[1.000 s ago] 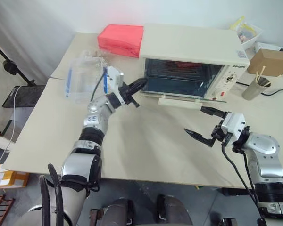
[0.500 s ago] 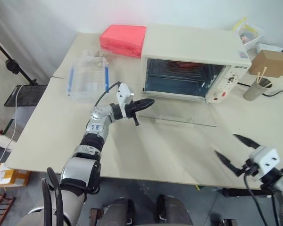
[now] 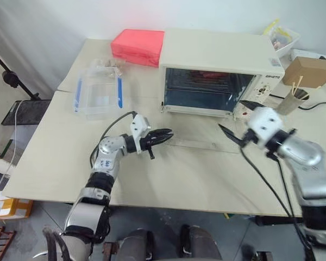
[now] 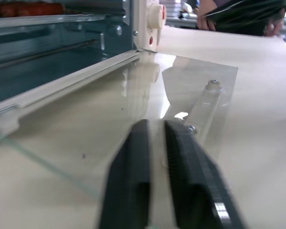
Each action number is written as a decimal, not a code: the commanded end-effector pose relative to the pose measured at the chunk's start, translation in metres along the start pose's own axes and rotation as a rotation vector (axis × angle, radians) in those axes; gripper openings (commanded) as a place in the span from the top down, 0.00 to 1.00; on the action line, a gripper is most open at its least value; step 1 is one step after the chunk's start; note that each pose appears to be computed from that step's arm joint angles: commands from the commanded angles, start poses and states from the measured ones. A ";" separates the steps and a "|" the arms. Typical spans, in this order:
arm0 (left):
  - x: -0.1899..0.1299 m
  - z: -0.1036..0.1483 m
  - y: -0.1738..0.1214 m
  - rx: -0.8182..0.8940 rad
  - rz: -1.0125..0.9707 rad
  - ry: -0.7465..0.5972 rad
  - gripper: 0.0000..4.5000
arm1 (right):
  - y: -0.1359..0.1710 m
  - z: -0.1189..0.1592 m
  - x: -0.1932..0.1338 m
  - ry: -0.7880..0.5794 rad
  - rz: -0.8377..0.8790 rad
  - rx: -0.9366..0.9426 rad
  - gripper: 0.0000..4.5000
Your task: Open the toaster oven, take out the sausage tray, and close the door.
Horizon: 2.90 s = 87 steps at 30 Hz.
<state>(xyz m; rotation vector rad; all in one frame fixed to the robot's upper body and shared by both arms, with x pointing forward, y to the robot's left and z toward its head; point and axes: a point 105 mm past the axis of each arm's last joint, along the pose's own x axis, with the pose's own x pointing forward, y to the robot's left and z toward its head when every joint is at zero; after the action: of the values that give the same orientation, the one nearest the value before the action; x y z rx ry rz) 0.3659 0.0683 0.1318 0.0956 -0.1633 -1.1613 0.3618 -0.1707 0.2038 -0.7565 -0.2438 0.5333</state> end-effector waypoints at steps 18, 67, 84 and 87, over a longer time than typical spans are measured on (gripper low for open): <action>-0.044 0.041 -0.015 -0.027 0.235 -0.131 0.00 | -0.030 -0.003 0.117 0.129 -0.160 -0.359 0.04; 0.038 0.101 0.066 -0.101 0.100 -0.252 0.00 | 0.032 0.037 -0.022 0.026 0.014 -0.621 1.00; -0.026 0.083 0.014 -0.836 -0.085 0.019 0.00 | 0.067 0.054 -0.025 -0.096 0.139 -0.598 1.00; -0.018 0.086 0.005 -0.980 -0.108 -0.013 0.00 | 0.076 0.057 -0.014 -0.142 0.216 -0.625 1.00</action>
<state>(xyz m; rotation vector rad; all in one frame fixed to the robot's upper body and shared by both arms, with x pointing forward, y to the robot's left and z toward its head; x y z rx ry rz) 0.3550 0.0938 0.2041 -0.7323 0.4144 -1.2051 0.3032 -0.1085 0.1811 -1.3593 -0.4068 0.6956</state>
